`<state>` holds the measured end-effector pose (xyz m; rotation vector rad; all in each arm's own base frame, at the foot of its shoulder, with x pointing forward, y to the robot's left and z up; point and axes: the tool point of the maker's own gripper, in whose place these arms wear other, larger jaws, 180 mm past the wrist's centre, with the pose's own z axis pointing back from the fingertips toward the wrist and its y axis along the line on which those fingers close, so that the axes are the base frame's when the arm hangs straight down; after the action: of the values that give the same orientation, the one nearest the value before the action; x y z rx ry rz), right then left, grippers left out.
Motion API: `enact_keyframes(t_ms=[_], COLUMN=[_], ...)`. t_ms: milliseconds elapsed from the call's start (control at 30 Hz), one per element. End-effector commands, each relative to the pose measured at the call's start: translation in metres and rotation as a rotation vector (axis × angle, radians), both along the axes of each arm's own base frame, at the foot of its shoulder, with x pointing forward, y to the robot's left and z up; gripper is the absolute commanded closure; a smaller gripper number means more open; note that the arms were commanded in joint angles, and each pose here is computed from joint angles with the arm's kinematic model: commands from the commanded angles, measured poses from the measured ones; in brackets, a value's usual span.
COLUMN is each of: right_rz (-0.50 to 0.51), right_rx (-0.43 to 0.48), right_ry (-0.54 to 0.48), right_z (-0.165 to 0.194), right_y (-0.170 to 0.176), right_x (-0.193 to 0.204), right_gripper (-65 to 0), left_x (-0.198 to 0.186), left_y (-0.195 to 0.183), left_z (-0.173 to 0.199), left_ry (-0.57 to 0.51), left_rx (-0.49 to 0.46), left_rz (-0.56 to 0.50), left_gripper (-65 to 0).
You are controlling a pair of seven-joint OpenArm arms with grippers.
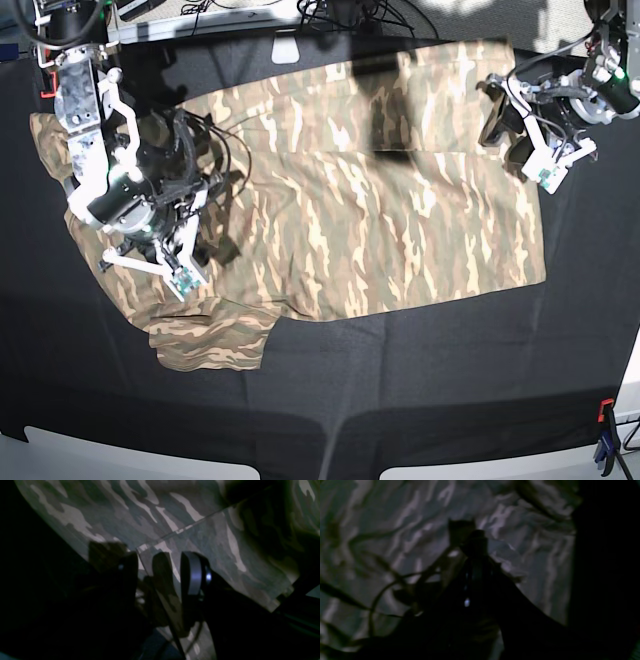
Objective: Layout the t-shirt on the table in an organized manner, then fold the t-shirt properly
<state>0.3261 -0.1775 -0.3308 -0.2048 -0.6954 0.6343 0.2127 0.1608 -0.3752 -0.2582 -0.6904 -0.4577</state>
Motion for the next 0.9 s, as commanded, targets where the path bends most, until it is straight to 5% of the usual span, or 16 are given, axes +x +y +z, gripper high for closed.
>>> enact_keyframes(t_ms=[0, 433, 533, 600, 867], right_rz=[-0.012, -0.057, -0.059, -0.053, -0.042], right_rx=[-0.017, -0.032, -0.035, -0.028, 0.004], right_ry=[-0.072, -0.148, -0.143, -0.156, -0.201], right_z=[0.018, 0.029, 0.028, 0.030, 0.037], right_y=[-0.006, -0.013, -0.014, -0.012, -0.007], right_x=[0.013, 0.023, 0.023, 0.024, 0.030], right_gripper=[0.0, 0.0, -20.0, -27.0, -27.4], left_x=[0.008, 0.010, 0.012, 0.009, -0.032], left_y=[0.003, 0.008, 0.020, 0.019, -0.022], left_z=[0.010, 0.009, 0.007, 0.010, 0.050], left_ry=[-0.038, -0.043, -0.060, -0.077, -0.132], left_rx=[-0.004, 0.028, 0.129, 0.197, 0.195], left_rz=[0.014, 0.027, 0.011, -0.055, -0.346], left_gripper=[-24.5, -24.5, -24.5, -24.5, -24.5])
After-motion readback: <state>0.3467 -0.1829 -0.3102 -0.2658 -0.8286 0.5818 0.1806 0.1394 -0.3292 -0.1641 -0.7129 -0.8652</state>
